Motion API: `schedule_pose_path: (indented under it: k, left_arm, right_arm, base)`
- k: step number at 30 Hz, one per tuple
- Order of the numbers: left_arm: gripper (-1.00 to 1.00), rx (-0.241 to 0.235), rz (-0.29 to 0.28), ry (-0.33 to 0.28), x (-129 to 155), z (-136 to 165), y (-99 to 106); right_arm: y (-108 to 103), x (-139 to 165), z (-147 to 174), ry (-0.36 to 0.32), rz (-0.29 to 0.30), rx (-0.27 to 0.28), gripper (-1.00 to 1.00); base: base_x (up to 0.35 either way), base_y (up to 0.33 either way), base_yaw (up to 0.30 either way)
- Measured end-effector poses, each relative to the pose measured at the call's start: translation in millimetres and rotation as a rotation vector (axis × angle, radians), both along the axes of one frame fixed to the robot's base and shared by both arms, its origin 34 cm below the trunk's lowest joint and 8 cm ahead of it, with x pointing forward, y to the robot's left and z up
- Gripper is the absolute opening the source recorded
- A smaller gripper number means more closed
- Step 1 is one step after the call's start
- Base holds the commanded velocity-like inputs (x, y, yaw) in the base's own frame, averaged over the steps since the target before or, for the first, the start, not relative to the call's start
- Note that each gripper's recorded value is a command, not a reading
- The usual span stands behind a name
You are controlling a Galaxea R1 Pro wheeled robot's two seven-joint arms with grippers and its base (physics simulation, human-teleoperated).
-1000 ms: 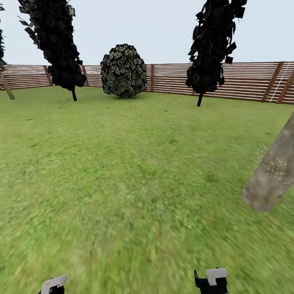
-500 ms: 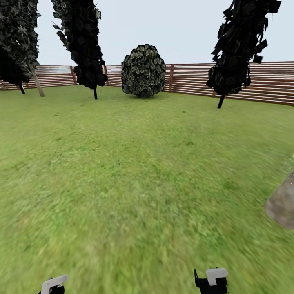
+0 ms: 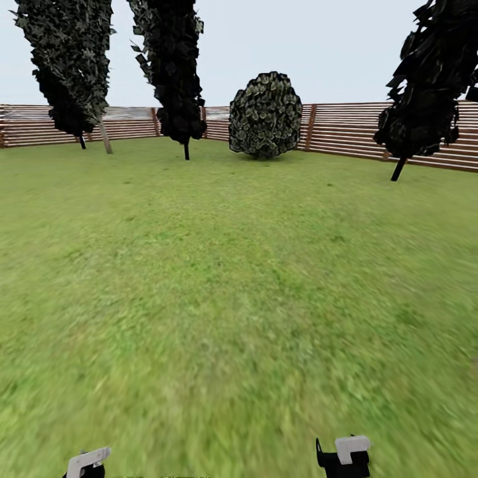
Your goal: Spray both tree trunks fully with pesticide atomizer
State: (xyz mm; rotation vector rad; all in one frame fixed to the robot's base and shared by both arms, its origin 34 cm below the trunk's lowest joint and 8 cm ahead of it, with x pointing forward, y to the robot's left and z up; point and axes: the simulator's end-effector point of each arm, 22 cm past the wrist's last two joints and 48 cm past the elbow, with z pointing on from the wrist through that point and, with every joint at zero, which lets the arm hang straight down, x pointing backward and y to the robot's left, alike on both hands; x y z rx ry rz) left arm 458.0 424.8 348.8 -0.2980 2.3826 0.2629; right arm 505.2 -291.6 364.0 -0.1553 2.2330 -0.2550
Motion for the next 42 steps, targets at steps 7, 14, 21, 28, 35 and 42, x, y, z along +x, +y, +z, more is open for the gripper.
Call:
schedule_pose_path:
  k: [7,14,21,28,35,42]
  left_arm:
    - [-1.00,0.000,-0.003,-0.001,0.3,0.0,-1.1]
    - [-1.00,0.000,-0.002,0.000,0.0,-0.1,-0.6]
    - [-1.00,0.000,-0.003,0.000,0.1,-0.1,-0.8]
    - [-1.00,-0.001,-0.003,0.000,-0.2,-0.4,-1.4]
    - [-1.00,0.000,-0.002,0.000,-0.2,-0.3,-0.8]
    - [-1.00,-0.001,-0.002,0.000,-0.2,-0.3,-1.2]
  right_arm:
    - [-0.1,0.0,0.0,0.000,0.000,0.000,1.00]
    - [0.9,0.0,-0.1,0.000,0.001,0.001,1.00]
    - [0.5,0.0,0.0,0.000,0.000,0.001,1.00]
    - [0.4,0.0,0.0,0.000,0.000,0.001,1.00]
    - [0.9,0.1,0.0,0.000,0.000,0.001,1.00]
    - [0.9,0.0,0.0,0.000,0.000,0.001,1.00]
  base:
    - [0.000,0.000,0.281]
    - [0.000,0.137,0.281]
    - [0.000,0.028,0.281]
    - [0.000,0.000,0.281]
    - [0.000,0.000,0.281]
    - [0.000,0.000,0.281]
